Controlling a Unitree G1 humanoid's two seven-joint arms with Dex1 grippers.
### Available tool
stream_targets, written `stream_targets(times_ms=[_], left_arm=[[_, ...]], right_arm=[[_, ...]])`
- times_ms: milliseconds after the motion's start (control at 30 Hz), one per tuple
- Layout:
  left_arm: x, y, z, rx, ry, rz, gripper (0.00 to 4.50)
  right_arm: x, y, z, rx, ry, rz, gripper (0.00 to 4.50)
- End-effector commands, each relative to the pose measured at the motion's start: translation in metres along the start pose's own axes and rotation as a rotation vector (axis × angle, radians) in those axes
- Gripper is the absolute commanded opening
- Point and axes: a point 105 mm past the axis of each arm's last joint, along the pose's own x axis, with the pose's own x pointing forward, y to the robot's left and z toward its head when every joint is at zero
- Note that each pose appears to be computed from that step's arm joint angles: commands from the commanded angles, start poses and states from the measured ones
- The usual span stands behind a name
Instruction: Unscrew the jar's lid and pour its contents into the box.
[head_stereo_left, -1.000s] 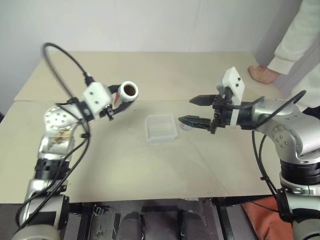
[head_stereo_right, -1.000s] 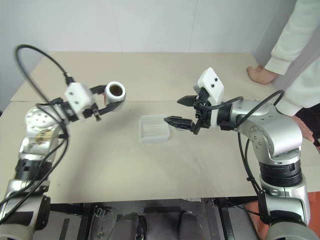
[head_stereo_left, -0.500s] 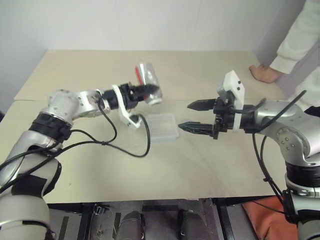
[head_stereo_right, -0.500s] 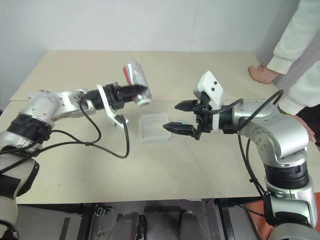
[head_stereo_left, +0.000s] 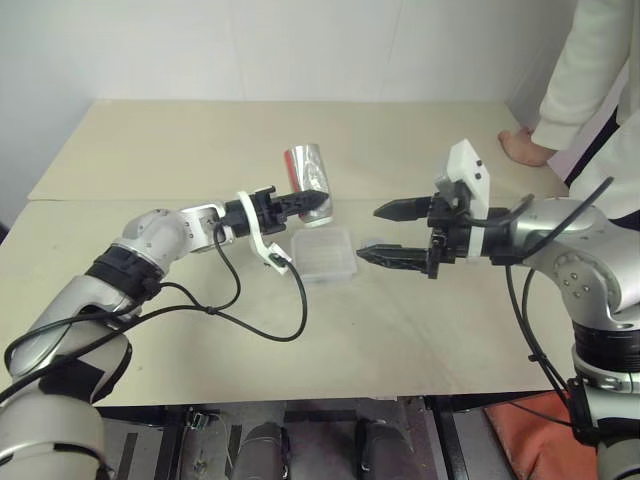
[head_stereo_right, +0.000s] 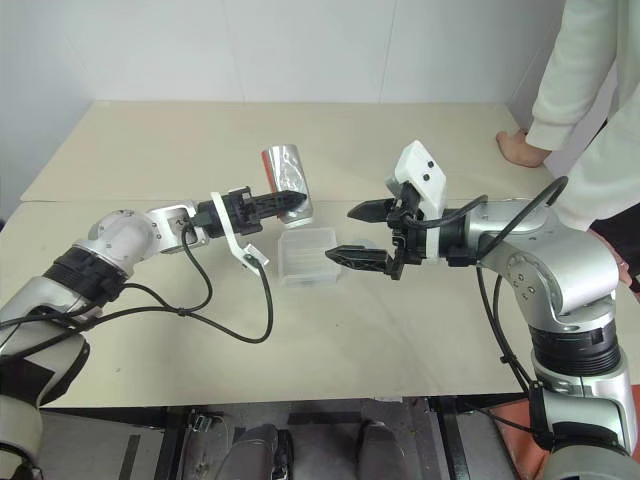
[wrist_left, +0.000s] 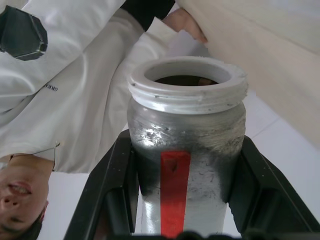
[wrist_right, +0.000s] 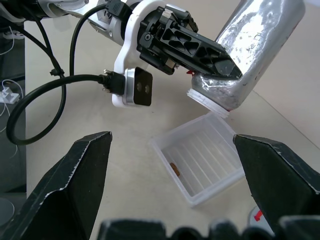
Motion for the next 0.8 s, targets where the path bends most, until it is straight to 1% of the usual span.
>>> stream_targets(times_ms=[33,133,167,267,333,433,533,667,800], left_arm=[[-0.006,0.008,-0.019,-0.042,0.086,0.019,1.99],[-0.020,-0.004,-0.032,-0.235,0.205,-0.027,1.99],[-0.025,-0.008,-0.037,-0.321,0.264,-0.036,1.99],[-0.037,-0.009,-0.044,-0.513,0.337,-0.009,1.99],[-0.046,-0.012,-0.048,-0.689,0.426,0.005,1.99],[-0.058,-0.010,-0.051,-0.968,0.517,0.064,1.99],[-0.067,-0.009,-0.051,-1.177,0.564,0.099,1.99],[-0.082,-0.006,-0.053,-1.566,0.645,0.233,1.99],[-0.090,-0.006,-0.045,-1.827,0.699,0.346,1.99]], right_arm=[[-0.004,0.000,0.011,-0.063,-0.019,-0.008,4.48],[-0.004,0.000,0.010,-0.064,-0.019,-0.009,4.48],[-0.004,0.000,0.009,-0.064,-0.018,-0.011,4.48],[-0.004,-0.001,0.007,-0.067,-0.018,-0.018,4.48],[-0.005,-0.002,0.006,-0.069,-0.016,-0.026,4.48],[-0.004,-0.002,0.004,-0.071,-0.011,-0.035,4.48],[-0.004,-0.003,0.003,-0.070,-0.010,-0.040,4.48],[-0.005,-0.002,0.002,-0.065,-0.015,-0.044,4.48],[-0.005,-0.001,0.002,-0.061,-0.020,-0.045,4.48]])
